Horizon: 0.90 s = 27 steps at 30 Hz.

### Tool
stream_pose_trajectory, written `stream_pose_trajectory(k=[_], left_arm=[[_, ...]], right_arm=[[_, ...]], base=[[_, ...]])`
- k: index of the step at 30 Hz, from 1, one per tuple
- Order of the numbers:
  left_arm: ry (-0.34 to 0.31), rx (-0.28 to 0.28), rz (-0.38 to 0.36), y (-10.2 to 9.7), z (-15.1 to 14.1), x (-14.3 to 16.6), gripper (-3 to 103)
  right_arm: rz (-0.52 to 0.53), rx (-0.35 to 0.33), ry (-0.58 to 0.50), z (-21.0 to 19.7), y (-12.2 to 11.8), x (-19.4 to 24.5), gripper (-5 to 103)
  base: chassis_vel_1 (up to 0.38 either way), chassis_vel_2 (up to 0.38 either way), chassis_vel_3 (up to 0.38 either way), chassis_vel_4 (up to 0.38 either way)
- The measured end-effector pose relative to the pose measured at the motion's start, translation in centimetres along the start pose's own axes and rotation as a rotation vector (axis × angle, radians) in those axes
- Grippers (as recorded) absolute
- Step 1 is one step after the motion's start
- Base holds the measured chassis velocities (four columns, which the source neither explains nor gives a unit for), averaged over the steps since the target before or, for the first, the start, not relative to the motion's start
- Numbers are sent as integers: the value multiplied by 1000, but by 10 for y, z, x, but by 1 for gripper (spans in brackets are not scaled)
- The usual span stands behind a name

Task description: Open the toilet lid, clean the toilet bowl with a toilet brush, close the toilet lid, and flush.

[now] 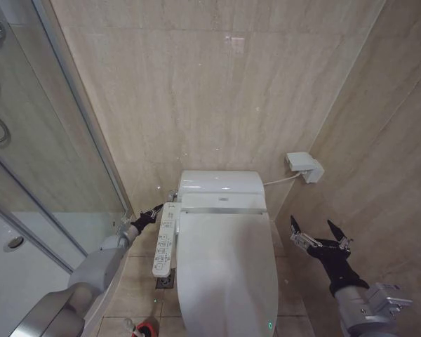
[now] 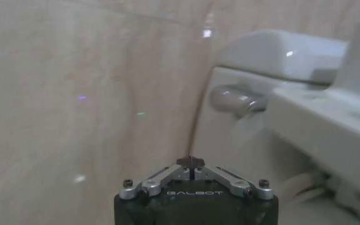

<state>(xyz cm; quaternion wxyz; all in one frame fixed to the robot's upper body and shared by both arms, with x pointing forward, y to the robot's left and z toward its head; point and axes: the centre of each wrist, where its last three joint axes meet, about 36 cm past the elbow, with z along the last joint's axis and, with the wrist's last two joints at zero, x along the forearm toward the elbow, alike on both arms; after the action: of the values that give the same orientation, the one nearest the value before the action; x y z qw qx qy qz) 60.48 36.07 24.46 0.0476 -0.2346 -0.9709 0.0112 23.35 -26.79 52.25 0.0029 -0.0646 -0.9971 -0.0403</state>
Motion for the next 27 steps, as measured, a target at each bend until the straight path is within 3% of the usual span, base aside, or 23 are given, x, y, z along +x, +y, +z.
stream_pose_trajectory(k=[2, 3, 7, 8, 11, 12, 15, 21, 22, 27], left_arm=[[-19, 7, -67, -8, 4, 7, 0], [-19, 7, -67, -8, 4, 7, 0], [-100, -12, -206, -28, -12, 12, 0], [-100, -12, -206, -28, -12, 12, 0], [-155, -31, -312, -49, -44, 20, 0], [-155, -31, -312, -49, -44, 20, 0], [-190, -28, -337, -73, -77, 36, 4], [-220, -32, -327, -93, -103, 63, 4], [-235, -36, -329, -97, -111, 71, 30], [-279, -56, -363, -99, -127, 101, 30]], right_arm=[[0, 0, 0, 0, 0, 0, 100], [0, 0, 0, 0, 0, 0, 100], [0, 0, 0, 0, 0, 0, 100], [0, 0, 0, 0, 0, 0, 100], [0, 0, 0, 0, 0, 0, 100], [0, 0, 0, 0, 0, 0, 100], [0, 0, 0, 0, 0, 0, 100], [0, 0, 0, 0, 0, 0, 100], [0, 0, 0, 0, 0, 0, 100], [0, 0, 0, 0, 0, 0, 100]], base=[[0, 0, 0, 0], [0, 0, 0, 0], [0, 0, 0, 0], [0, 0, 0, 0], [0, 0, 0, 0], [0, 0, 0, 0], [0, 0, 0, 0], [0, 0, 0, 0], [0, 0, 0, 0], [0, 0, 0, 0]])
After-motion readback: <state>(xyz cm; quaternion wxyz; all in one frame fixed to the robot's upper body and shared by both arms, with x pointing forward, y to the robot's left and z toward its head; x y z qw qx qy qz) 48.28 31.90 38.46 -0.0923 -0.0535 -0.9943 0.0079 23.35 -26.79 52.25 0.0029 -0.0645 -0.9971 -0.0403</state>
